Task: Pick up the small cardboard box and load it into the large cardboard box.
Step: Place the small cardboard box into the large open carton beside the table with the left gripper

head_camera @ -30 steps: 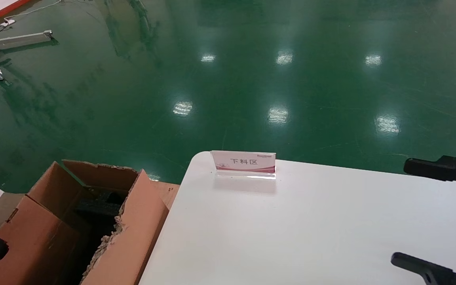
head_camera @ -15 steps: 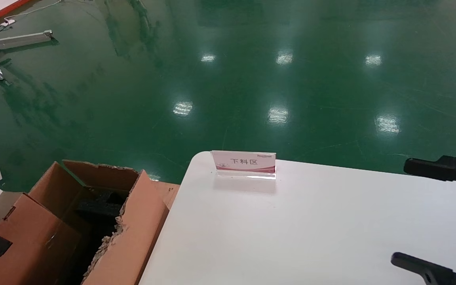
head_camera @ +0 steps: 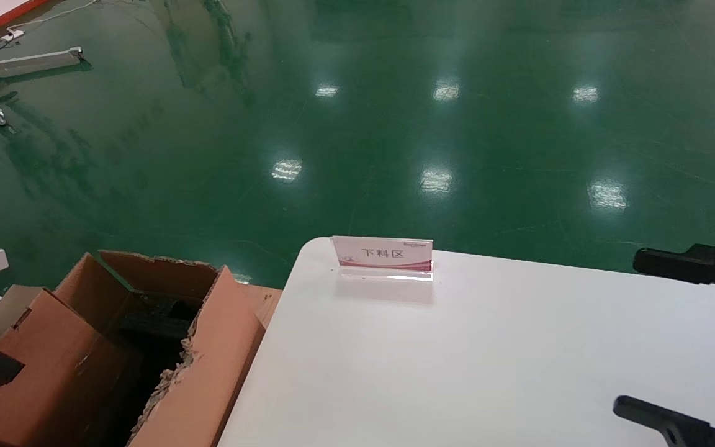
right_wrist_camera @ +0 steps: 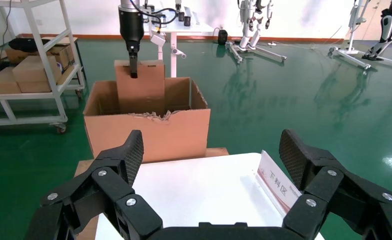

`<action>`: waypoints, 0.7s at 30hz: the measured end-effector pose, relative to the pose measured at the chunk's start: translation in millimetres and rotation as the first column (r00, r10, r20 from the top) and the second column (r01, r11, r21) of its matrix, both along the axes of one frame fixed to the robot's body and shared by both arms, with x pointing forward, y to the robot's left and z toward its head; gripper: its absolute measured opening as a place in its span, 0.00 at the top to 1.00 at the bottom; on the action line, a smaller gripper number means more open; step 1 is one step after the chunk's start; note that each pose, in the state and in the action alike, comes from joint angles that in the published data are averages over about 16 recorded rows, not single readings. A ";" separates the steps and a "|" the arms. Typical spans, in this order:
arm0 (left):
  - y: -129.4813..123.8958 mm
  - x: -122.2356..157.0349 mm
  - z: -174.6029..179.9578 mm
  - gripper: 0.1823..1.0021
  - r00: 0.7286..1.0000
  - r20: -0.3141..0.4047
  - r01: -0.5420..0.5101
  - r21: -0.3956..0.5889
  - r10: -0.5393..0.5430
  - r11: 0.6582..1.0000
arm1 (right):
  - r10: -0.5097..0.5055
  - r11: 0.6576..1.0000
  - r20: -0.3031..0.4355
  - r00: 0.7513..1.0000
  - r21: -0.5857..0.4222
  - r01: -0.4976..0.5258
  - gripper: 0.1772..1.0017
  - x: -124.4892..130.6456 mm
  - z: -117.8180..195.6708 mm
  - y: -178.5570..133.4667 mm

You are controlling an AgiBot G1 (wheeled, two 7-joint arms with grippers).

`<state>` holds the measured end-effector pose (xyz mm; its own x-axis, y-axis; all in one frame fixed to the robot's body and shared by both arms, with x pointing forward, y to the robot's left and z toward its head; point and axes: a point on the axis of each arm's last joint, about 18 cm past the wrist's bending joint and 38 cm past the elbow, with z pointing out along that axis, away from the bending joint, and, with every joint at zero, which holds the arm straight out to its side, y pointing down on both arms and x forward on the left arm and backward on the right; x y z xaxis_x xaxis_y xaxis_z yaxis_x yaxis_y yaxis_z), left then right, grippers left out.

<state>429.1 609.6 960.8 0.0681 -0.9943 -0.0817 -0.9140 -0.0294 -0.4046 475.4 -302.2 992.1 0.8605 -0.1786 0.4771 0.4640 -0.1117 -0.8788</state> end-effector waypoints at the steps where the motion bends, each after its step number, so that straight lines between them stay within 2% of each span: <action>1: 0.3 0.6 0.8 0.83 1.000 0.003 0.001 0.002 -0.001 1.000 | 0.000 1.000 0.000 1.000 0.000 0.000 0.01 0.0 0.0 0.0; 11: 3.4 5.4 4.1 0.83 1.000 0.026 0.011 0.019 -0.011 1.000 | 0.000 1.000 0.000 1.000 0.000 0.000 0.01 0.0 0.0 0.0; 21: 4.4 11.6 -3.8 0.83 1.000 0.013 0.015 0.031 -0.015 0.999 | 0.000 1.000 0.000 1.000 0.000 0.000 0.01 0.0 0.0 0.0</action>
<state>440.7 614.0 957.0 0.0545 -0.9922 -0.1119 -0.9088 -0.0029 -0.4173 475.4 -302.2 992.1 0.8605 -0.1786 0.4771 0.4640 -0.1117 -0.8788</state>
